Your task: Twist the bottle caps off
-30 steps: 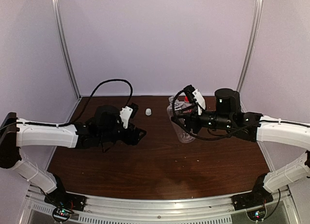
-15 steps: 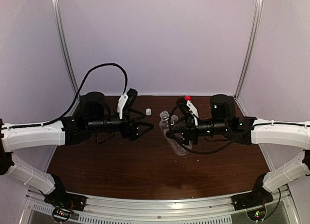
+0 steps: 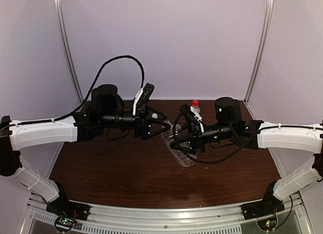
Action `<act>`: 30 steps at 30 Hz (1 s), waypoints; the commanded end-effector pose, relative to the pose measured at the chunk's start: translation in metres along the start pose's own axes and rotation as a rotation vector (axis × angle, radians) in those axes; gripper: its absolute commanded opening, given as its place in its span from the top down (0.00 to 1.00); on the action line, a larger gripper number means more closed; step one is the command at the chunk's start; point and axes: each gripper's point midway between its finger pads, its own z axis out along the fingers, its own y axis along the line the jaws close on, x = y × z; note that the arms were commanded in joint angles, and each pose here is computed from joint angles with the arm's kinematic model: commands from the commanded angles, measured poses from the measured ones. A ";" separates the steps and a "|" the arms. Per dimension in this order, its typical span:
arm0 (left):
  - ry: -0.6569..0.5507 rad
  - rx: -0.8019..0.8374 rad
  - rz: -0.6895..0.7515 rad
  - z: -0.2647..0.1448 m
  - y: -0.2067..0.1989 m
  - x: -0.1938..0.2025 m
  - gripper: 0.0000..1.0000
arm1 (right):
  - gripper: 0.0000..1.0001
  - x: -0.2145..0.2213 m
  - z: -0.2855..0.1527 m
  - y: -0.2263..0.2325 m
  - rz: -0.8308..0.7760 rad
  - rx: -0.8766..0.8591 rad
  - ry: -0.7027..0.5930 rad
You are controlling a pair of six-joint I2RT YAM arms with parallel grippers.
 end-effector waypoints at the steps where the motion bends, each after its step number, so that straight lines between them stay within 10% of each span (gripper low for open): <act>1: -0.004 0.077 -0.016 0.008 -0.007 -0.009 0.24 | 0.48 -0.016 0.002 0.008 -0.035 -0.043 -0.031; 30: 0.032 0.113 -0.034 0.016 -0.004 0.011 0.67 | 0.48 -0.014 0.006 0.001 -0.027 -0.020 -0.019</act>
